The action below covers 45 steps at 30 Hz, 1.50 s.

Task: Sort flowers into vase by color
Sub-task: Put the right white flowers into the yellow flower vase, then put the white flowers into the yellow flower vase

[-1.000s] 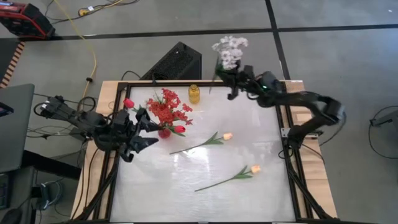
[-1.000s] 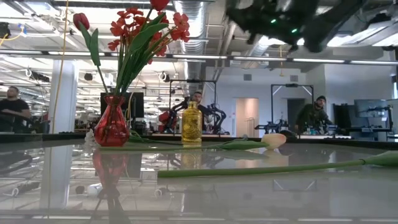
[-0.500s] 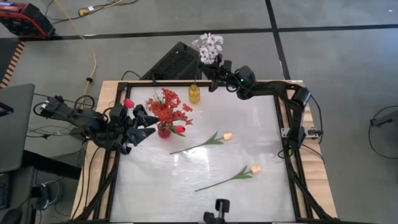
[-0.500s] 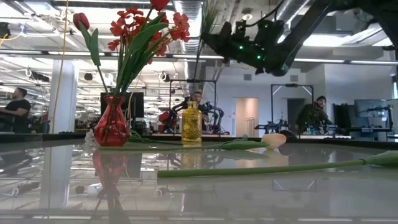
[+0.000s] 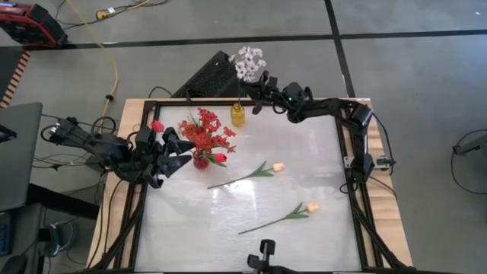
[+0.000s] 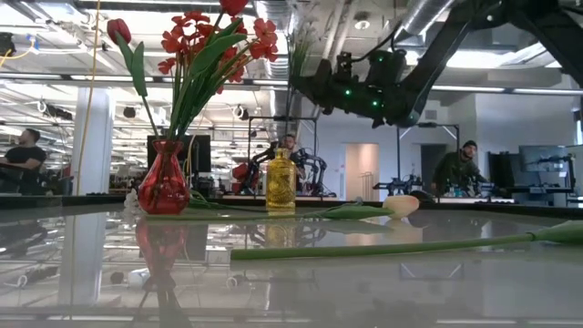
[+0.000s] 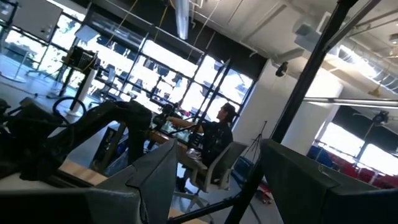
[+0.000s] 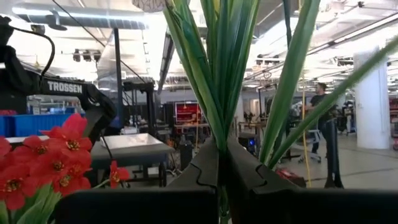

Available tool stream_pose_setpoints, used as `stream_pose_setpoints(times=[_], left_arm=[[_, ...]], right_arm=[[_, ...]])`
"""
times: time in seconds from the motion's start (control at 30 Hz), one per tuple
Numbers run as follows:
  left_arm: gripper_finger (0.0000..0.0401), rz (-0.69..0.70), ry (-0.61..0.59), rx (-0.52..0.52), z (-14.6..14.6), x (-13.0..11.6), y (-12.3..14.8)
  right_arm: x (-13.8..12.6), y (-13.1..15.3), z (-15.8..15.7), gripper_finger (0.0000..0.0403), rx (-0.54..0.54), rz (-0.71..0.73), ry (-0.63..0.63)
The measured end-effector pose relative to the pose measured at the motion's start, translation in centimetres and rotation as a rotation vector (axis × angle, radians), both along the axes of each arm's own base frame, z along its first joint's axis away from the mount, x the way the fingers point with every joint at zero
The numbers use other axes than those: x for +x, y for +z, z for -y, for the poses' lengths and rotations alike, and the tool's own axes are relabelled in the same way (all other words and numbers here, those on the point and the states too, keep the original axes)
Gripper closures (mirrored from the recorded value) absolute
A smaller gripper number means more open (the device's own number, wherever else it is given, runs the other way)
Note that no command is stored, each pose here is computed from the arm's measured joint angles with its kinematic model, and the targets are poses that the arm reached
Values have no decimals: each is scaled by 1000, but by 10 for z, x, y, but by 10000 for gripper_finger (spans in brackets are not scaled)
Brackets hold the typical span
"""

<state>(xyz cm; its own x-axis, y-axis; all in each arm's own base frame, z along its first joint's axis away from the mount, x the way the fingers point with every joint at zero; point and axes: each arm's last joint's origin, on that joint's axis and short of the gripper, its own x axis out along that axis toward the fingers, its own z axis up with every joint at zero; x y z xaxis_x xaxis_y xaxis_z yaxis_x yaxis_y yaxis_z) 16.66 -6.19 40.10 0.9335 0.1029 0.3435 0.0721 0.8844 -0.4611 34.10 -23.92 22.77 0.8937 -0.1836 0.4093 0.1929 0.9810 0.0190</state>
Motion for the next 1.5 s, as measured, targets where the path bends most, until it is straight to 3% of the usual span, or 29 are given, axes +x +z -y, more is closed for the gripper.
stream_pose_setpoints(times=[0.2, 0.47, 0.7, 1.0, 1.13, 1.3, 1.4, 1.5], left_arm=[[183, -3, 12, -4, 0, 0, 0], [183, 0, -3, 1, 0, 0, 0], [183, 3, -26, 20, 1, 0, 0], [183, -27, -45, 7, -2, -8, -1], [183, -65, -32, 15, -7, -17, -2], [183, -125, 52, 124, -15, -19, -5], [183, -118, 89, 200, -28, -22, -3], [183, -103, 108, 210, -45, -24, -2]], right_arm=[[4, -3, -3, 362, 21, -23, 16], [2, -7, 1, 314, 169, -49, 101], [-7, -2, 8, 247, 249, -210, 173], [-37, 28, -8, 173, 250, -565, 188], [-55, 38, -24, 164, 238, -718, 201], [-69, 43, -45, 163, 315, -865, 213], [-73, 47, -59, 163, 355, -916, 214], [-72, 53, -74, 163, 424, -926, 230]])
